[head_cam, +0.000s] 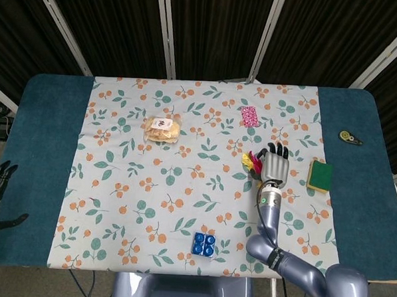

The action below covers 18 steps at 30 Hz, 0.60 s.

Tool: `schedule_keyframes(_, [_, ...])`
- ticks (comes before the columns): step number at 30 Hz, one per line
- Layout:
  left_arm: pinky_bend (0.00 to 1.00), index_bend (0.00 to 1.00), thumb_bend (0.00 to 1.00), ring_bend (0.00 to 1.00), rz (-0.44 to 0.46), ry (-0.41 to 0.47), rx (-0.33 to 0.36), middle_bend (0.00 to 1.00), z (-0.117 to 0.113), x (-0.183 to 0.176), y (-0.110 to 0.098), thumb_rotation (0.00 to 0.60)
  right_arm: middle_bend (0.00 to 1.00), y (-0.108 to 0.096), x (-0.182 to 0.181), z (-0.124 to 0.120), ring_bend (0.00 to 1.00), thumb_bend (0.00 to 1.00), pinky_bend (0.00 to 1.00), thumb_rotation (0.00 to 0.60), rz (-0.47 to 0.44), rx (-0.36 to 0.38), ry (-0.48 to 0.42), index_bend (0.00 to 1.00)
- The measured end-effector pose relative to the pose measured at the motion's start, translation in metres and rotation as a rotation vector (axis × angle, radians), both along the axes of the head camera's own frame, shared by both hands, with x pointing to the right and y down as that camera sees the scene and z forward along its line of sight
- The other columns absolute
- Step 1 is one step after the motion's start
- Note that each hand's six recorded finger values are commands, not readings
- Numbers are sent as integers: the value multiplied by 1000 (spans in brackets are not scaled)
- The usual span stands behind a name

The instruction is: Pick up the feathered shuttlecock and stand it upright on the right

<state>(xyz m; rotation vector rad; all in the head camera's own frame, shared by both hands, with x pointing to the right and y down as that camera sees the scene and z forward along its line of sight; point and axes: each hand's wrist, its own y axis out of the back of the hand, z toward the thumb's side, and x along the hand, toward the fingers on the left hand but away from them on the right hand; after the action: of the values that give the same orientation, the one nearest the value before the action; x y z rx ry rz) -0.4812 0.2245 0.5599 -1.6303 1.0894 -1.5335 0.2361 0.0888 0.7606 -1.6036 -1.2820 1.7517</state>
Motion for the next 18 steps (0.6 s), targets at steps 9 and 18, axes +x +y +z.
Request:
schedule_keyframes(9, [0,0,116,0,-6,3,-9,0,1,0,0,600,192,-6,-1,3,0,316,0,600,8,26,-11,516])
schedule_keyframes(18, [0,0,115,0,-10,6,-14,0,2,0,0,600,208,-4,-2,4,0,336,0,600,13,26,-19,533])
